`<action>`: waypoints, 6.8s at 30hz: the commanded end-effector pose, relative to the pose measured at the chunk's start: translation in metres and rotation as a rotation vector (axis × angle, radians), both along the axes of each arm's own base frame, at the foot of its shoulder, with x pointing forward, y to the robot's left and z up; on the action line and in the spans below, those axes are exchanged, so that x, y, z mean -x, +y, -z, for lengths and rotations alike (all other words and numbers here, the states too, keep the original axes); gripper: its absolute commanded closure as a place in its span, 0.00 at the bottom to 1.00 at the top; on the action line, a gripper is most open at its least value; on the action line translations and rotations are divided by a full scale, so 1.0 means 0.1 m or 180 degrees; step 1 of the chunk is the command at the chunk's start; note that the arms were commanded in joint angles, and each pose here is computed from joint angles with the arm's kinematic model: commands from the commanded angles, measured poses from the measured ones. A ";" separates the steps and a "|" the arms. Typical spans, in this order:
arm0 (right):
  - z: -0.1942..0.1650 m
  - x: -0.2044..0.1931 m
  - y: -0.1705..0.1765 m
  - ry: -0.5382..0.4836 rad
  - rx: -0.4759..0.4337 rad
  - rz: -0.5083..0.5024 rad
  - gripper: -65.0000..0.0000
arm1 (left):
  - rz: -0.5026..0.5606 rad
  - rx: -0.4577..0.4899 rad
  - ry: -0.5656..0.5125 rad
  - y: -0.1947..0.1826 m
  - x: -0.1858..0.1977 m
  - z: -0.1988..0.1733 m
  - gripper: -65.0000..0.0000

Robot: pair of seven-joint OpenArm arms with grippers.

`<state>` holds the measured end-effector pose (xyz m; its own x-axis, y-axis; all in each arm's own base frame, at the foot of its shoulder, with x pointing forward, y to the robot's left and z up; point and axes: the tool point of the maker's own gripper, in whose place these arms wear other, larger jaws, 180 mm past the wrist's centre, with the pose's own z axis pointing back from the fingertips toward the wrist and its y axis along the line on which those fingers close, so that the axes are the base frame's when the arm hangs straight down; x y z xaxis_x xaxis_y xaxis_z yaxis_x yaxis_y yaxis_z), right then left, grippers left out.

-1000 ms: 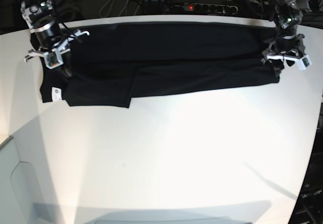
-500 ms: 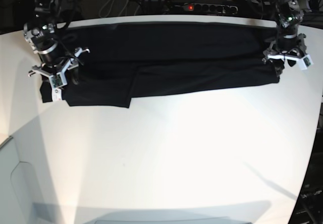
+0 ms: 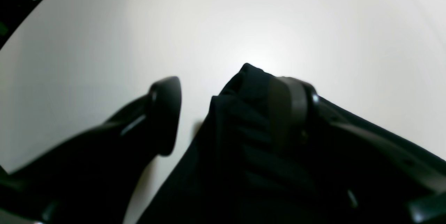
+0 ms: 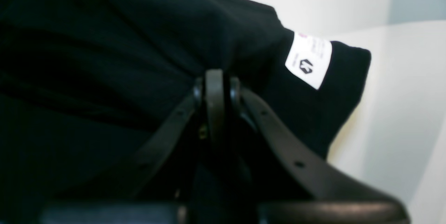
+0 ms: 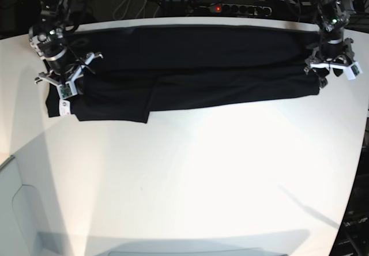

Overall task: Fold the T-shirt properly
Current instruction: 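Tuck and straighten the folded shirt's ends with both grippers, then pull the left gripper's end of the strip outward to straighten it, then regrasp both ends of the strip and smooth it flat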

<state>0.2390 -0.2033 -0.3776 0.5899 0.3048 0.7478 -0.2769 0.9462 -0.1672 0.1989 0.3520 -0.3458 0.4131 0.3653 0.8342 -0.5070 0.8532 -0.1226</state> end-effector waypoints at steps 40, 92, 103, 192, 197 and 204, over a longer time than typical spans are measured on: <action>-0.59 0.62 -0.37 -0.0644 0.0083 0.0574 1.00 | 0.0160 -0.0134 -0.0035 0.00 -0.08 -0.11 0.41; -0.51 0.49 -0.20 -0.0648 -0.0075 0.0481 1.00 | 0.0595 -0.0333 -0.0689 -0.32 -0.74 -0.79 1.00; -0.57 0.38 -0.21 -0.0753 -0.0076 0.0483 1.00 | 0.0580 -0.0418 -0.1057 -0.24 -1.11 -1.16 1.00; -0.41 0.59 -0.26 -0.0558 -0.0082 0.0537 1.00 | 0.0409 0.0004 0.0570 0.10 0.41 0.47 1.00; -0.42 0.62 -0.36 -0.0552 -0.0024 0.0611 1.00 | 0.0416 -0.0017 0.0579 0.11 0.40 0.46 1.00; -0.34 0.71 -0.34 -0.0433 -0.0033 0.0608 1.00 | 0.0420 -0.0028 0.0576 0.11 0.40 0.46 1.00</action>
<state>0.1668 -0.2359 -0.3512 0.5517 0.1785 0.8148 -0.0662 0.9831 -0.1705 0.1549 0.3559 -0.4016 0.6172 0.3203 0.7187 -0.4111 0.9101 -0.0525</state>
